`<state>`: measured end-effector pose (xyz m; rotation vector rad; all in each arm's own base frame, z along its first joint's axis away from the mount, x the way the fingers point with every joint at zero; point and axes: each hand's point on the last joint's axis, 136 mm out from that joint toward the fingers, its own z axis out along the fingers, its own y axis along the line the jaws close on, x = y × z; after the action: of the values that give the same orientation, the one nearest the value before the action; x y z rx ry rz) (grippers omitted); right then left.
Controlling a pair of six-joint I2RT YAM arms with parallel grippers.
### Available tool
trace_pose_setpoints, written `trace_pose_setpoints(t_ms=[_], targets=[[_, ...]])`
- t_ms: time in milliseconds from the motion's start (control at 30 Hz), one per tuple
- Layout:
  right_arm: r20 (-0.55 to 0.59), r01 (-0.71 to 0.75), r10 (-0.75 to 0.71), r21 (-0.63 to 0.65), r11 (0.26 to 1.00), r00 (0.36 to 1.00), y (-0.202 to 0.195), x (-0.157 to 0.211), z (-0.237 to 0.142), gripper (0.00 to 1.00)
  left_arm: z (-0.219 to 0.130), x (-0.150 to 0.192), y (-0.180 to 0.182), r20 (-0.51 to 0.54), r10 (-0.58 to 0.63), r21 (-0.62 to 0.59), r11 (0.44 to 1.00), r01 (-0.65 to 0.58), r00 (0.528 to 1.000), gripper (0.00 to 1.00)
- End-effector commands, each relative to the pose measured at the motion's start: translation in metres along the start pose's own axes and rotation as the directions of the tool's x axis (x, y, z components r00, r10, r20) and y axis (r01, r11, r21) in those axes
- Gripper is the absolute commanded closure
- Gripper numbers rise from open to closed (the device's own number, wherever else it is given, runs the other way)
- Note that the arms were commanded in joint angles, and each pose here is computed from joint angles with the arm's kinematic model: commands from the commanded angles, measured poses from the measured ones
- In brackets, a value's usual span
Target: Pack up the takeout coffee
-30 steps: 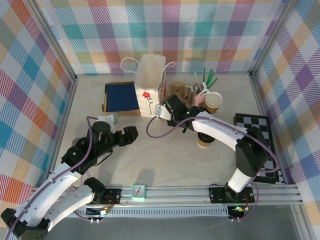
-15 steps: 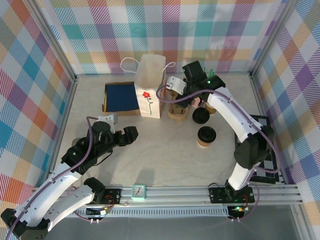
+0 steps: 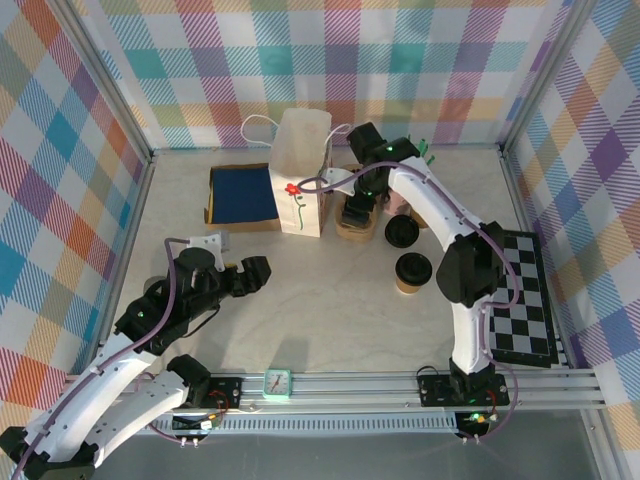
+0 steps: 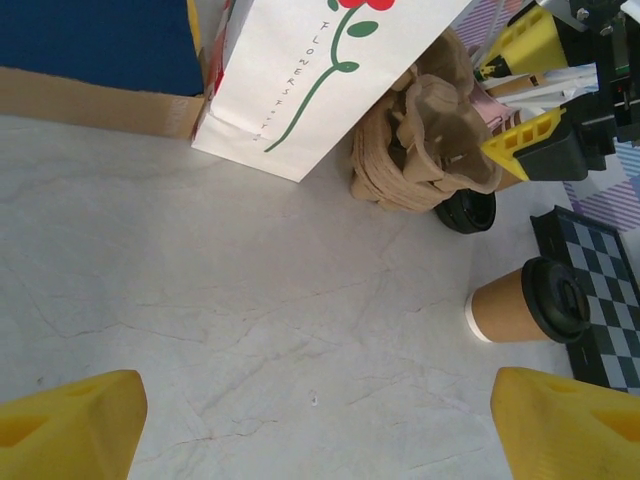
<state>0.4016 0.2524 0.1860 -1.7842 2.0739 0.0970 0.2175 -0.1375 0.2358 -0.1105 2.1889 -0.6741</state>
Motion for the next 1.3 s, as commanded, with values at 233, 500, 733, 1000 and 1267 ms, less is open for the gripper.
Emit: trace_pose_setpoints(t_ms=[233,500,733,1000,1267], targets=[[0.009,0.058,-0.058,-0.033,0.998,0.998,-0.015,0.008,0.012,0.21,-0.006,-0.007,0.002,0.019,0.035,-0.027,0.999,-0.034,0.999,0.10],[0.019,0.062,-0.061,-0.016,0.998,0.998,-0.037,0.005,0.031,0.21,-0.004,-0.007,0.001,0.007,0.038,-0.034,0.999,-0.037,0.999,0.10],[0.015,0.070,-0.070,0.010,0.997,0.997,-0.051,0.006,0.043,0.24,-0.003,-0.006,0.004,0.003,0.039,-0.049,0.998,-0.039,0.999,0.10],[0.016,0.065,-0.065,-0.008,0.998,0.998,-0.052,0.008,0.046,0.34,0.002,-0.007,0.005,-0.001,0.040,-0.059,0.997,-0.040,0.999,0.09],[0.013,0.058,-0.057,-0.018,0.998,0.998,-0.051,0.012,0.046,0.43,0.004,-0.006,0.005,-0.006,0.039,-0.061,0.997,-0.039,0.999,0.10]])
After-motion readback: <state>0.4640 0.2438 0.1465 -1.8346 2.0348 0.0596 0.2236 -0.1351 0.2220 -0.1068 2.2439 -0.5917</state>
